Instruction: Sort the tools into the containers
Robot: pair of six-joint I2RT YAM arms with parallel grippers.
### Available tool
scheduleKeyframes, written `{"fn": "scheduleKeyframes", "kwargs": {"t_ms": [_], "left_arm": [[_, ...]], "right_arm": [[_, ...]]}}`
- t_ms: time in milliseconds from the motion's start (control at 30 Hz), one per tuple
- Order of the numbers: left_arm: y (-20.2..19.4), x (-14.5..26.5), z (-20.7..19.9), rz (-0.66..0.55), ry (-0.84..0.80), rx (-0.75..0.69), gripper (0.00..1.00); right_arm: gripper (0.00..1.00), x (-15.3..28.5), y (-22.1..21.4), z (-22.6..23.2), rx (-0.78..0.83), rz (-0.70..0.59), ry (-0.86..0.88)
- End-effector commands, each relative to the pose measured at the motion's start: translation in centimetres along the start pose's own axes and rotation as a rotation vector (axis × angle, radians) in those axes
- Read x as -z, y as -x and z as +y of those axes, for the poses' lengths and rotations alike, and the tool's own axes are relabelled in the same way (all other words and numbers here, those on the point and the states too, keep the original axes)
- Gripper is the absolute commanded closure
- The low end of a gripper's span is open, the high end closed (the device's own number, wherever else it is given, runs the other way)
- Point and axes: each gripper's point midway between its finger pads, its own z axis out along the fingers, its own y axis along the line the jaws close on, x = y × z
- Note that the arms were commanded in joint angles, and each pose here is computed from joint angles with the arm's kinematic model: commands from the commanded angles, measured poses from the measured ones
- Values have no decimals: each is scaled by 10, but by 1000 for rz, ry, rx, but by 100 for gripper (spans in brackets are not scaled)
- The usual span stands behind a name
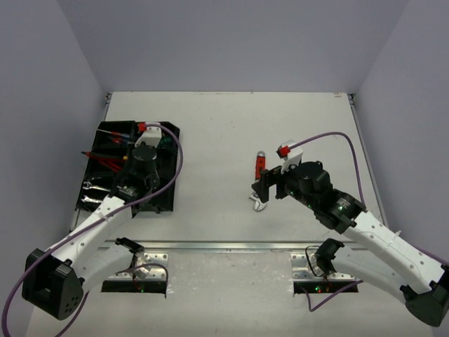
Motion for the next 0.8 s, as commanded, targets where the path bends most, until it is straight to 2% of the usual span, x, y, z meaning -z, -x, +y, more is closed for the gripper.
{"fn": "scheduleKeyframes", "kwargs": {"t_ms": [0, 167, 300, 500, 600, 667, 767], "left_arm": [[32, -6, -19, -171, -128, -31, 100], [20, -8, -60, -174, -300, -65, 100], [-14, -14, -75, -110, -325, -154, 100], [-33, -19, -68, -23, -280, -239, 100], [-36, -16, -60, -24, -249, -228, 100], [-37, -12, -55, -36, -241, -213, 92], [-40, -7, -44, -35, -204, -208, 94]], "right_arm": [[1, 3, 13, -6, 22, -66, -22], [1, 6, 14, -5, 24, -77, -12], [1, 7, 14, -5, 26, -79, -12], [1, 6, 13, -4, 29, -76, -5], [1, 6, 13, -4, 30, -75, -7], [1, 7, 13, -4, 31, -78, -6], [1, 7, 14, -3, 33, -78, 2]]}}
